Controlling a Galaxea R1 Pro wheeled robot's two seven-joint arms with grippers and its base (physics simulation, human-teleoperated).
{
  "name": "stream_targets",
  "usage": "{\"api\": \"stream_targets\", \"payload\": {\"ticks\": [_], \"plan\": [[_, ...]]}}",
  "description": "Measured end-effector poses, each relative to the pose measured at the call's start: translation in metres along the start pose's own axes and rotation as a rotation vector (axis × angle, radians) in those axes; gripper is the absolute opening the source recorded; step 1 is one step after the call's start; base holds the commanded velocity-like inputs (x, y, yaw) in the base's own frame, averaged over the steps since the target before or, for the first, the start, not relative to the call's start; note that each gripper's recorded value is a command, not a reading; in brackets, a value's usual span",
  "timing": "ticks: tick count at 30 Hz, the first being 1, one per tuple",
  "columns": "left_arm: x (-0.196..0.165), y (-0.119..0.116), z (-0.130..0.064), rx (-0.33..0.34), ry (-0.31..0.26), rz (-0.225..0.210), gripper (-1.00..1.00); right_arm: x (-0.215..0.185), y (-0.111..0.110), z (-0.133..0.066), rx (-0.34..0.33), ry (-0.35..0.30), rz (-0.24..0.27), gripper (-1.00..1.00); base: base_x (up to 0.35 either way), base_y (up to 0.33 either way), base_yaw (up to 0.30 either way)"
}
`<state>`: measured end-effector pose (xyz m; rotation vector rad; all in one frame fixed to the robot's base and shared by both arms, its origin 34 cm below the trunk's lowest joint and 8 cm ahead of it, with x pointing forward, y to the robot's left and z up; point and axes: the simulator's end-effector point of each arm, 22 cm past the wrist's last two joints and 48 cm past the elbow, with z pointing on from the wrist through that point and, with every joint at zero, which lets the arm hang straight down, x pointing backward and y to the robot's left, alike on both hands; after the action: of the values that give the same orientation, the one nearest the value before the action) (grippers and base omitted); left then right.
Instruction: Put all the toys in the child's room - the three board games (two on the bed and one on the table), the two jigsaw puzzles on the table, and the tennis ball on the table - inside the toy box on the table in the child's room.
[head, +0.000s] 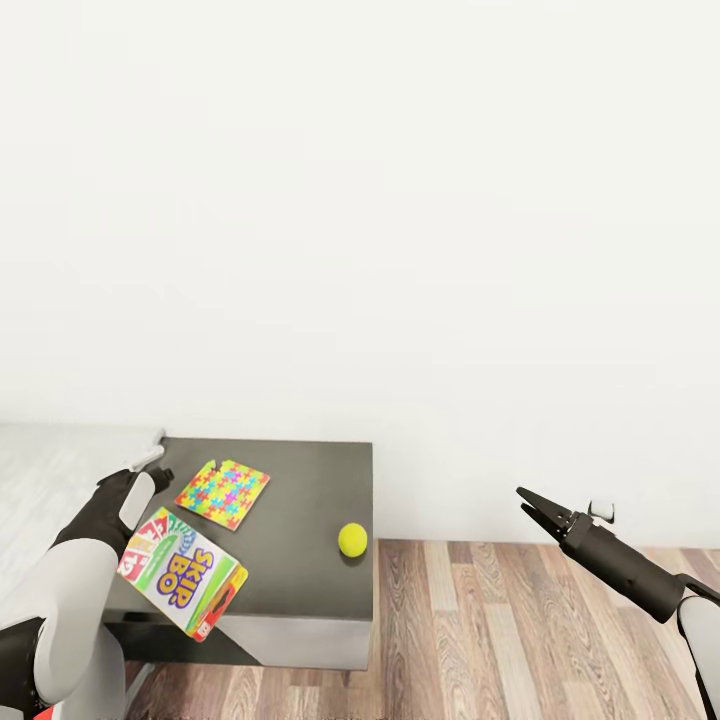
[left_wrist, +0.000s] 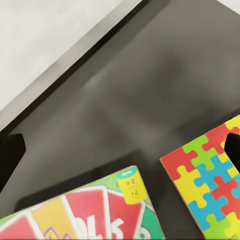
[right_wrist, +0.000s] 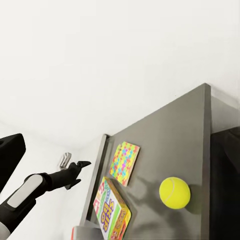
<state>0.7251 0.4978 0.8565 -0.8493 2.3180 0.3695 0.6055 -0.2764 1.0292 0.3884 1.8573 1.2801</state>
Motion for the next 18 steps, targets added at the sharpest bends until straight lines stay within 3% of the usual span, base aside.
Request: {"api": "stream_targets", "payload": {"ticks": [18], "plan": [[0.022,0.003,0.011,-0.014,0.058,0.026,1.00,0.006,-0.013,0.002,0.019,0.013,0.018,1.00,0.000,0.000,0.000]]}}
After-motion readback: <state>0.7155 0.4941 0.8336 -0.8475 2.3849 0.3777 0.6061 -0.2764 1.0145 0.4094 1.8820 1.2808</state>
